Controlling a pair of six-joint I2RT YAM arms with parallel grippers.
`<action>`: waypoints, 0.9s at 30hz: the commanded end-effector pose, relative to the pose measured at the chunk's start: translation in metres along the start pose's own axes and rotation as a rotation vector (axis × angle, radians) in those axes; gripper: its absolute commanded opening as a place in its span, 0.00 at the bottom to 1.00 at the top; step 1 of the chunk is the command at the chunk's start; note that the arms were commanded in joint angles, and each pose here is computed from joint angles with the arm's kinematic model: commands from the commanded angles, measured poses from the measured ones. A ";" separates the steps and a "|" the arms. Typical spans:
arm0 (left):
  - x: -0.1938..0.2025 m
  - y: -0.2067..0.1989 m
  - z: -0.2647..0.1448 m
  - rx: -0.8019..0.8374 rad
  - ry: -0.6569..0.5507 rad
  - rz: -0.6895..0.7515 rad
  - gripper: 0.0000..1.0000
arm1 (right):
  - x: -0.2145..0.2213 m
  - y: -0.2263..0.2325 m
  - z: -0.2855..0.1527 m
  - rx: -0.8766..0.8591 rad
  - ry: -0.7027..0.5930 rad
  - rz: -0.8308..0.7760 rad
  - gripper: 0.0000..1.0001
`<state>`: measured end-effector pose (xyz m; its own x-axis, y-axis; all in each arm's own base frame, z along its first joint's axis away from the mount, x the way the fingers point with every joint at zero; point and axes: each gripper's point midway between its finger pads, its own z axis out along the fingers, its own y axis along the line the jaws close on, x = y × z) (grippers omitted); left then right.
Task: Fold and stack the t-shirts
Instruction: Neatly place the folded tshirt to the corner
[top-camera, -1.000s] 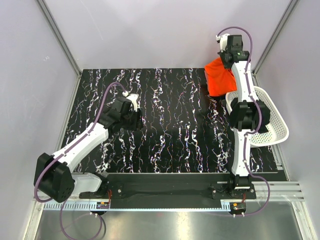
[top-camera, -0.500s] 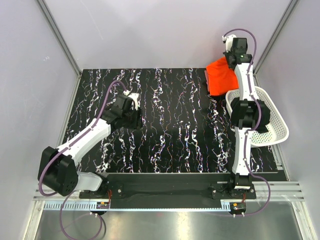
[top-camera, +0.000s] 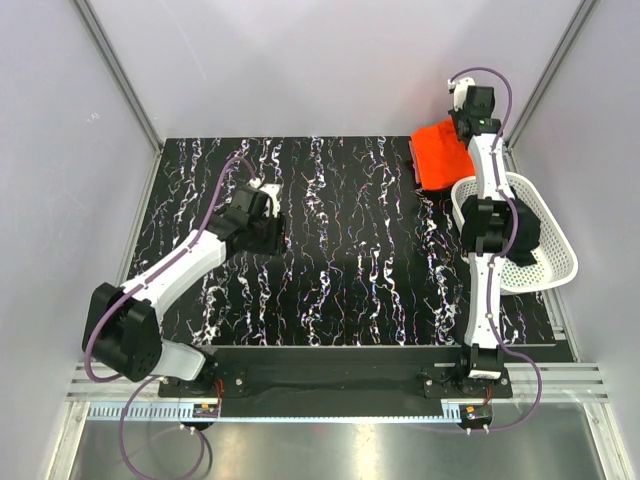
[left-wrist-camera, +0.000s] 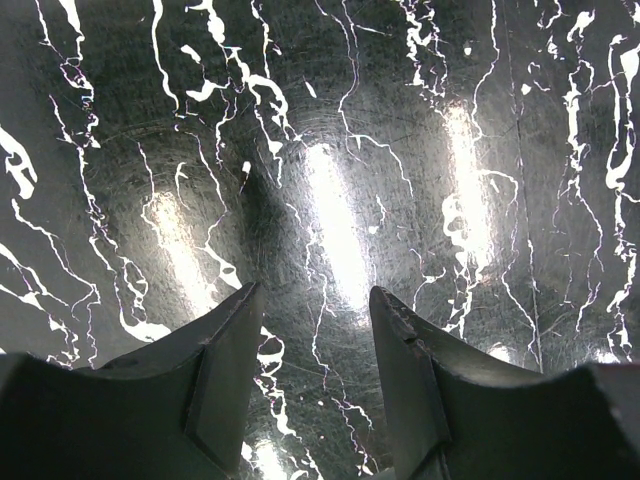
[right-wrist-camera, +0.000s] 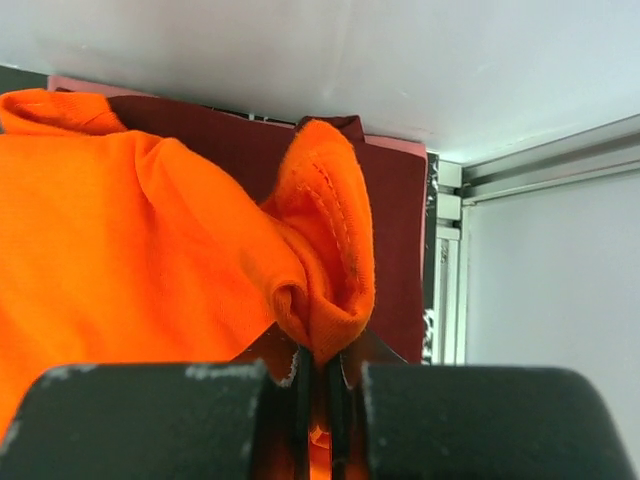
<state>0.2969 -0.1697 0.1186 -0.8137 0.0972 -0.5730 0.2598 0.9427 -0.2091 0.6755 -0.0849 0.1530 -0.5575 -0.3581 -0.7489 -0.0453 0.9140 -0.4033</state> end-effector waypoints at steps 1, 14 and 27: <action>-0.016 -0.003 -0.001 0.013 -0.024 0.015 0.52 | -0.028 -0.017 0.007 0.052 -0.119 0.045 0.00; -0.027 -0.002 0.016 -0.005 0.033 0.019 0.52 | 0.007 -0.048 0.042 0.160 -0.116 0.110 0.22; -0.035 -0.009 0.010 0.014 0.008 -0.009 0.52 | -0.026 -0.121 0.018 0.374 -0.270 0.253 0.67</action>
<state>0.3189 -0.1771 0.1072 -0.8532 0.1239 -0.5067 0.2487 0.9505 -0.1863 0.7084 -0.1715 0.1363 -0.4405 -0.2357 -0.8662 0.2578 0.8911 -0.3736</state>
